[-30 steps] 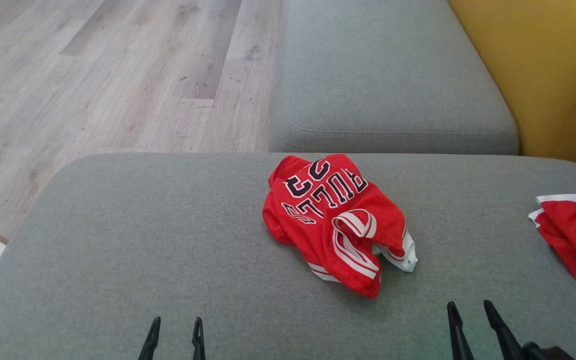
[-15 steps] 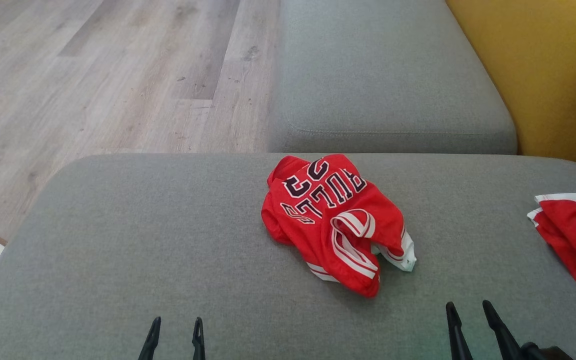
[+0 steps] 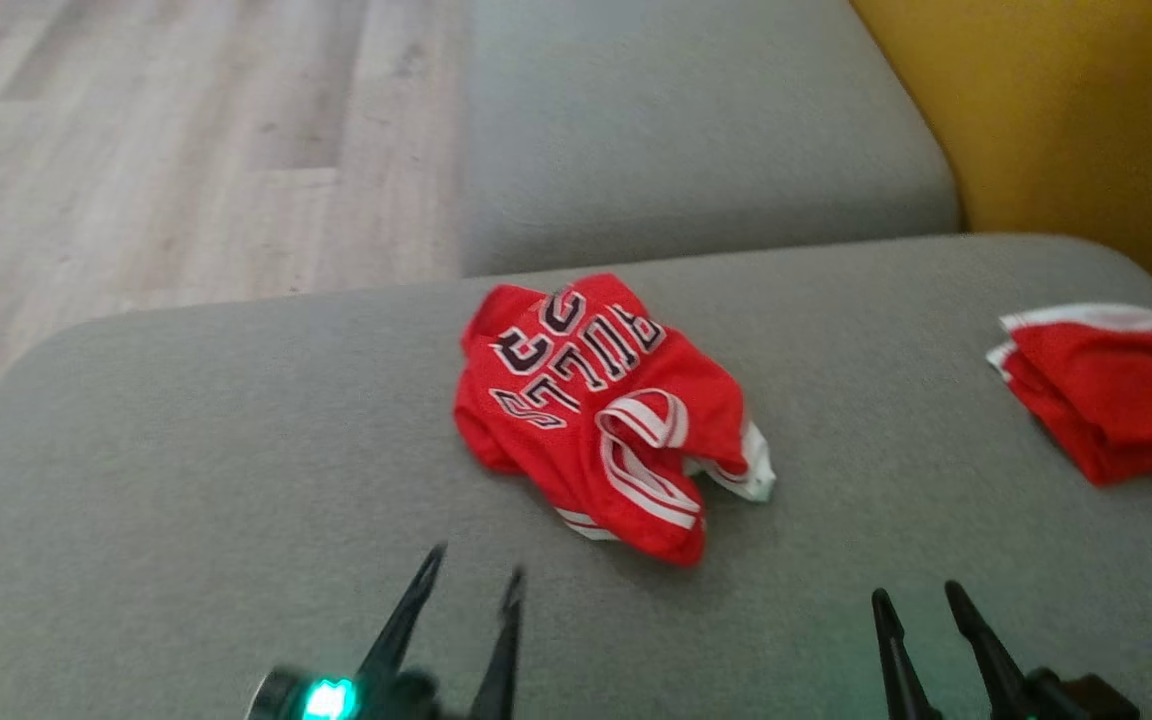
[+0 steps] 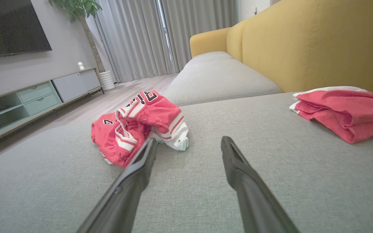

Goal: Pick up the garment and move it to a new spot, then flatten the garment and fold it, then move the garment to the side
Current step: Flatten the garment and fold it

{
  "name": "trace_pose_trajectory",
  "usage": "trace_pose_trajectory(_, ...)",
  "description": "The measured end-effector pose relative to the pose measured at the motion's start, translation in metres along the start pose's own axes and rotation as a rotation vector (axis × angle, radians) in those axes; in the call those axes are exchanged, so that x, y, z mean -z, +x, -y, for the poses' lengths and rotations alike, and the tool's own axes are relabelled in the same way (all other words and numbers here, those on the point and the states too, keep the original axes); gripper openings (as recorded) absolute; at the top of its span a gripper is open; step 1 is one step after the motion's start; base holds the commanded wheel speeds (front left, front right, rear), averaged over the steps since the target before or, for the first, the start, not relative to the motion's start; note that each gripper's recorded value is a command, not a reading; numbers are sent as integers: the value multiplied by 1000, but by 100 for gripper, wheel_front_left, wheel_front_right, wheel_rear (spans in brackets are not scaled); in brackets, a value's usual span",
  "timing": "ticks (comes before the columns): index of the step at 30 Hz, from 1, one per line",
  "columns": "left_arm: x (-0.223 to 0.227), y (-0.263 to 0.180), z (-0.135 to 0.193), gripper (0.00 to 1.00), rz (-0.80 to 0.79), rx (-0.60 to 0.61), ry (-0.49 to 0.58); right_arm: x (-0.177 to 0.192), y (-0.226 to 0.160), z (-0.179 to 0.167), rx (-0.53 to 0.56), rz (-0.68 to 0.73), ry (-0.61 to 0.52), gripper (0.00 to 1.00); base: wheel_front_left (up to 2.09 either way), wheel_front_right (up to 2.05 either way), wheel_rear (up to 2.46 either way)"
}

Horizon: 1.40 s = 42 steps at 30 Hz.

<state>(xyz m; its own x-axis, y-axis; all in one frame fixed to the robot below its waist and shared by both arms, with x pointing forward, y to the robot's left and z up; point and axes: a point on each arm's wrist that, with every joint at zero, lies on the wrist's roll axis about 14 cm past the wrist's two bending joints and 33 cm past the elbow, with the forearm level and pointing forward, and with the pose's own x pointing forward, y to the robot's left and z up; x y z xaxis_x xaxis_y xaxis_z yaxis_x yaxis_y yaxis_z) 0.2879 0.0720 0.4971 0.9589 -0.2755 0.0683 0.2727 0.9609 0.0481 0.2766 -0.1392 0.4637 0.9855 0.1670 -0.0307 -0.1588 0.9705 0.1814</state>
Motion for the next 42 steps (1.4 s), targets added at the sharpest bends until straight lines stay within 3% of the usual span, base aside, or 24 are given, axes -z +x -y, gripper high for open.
trace_pose_trajectory(9,-11,85,85,100,37,423,246,-10,6,27,80,16,-13,100,0,0,0)
trace_pose_trajectory(14,1,121,119,100,6,596,460,-3,3,39,128,-13,-3,100,0,0,0)
trace_pose_trajectory(18,21,144,126,100,-47,647,589,-1,6,49,165,-26,3,100,0,0,0)
trace_pose_trajectory(32,76,187,131,100,-169,742,682,-5,25,71,225,-33,5,100,0,0,0)
trace_pose_trajectory(33,78,187,132,96,-171,748,682,-5,25,73,229,-32,3,100,0,0,0)
trace_pose_trajectory(34,78,186,135,45,-162,760,680,-5,25,73,233,-33,3,100,0,0,0)
trace_pose_trajectory(35,77,186,138,11,-148,769,681,-5,24,74,236,-34,3,100,0,0,0)
trace_pose_trajectory(36,75,186,141,11,-133,777,675,-5,23,75,239,-34,2,100,0,0,0)
trace_pose_trajectory(37,73,185,144,0,-121,784,666,-6,23,75,240,-32,2,100,0,0,0)
trace_pose_trajectory(42,46,184,158,0,-43,783,553,-8,18,74,241,-21,4,100,0,0,0)
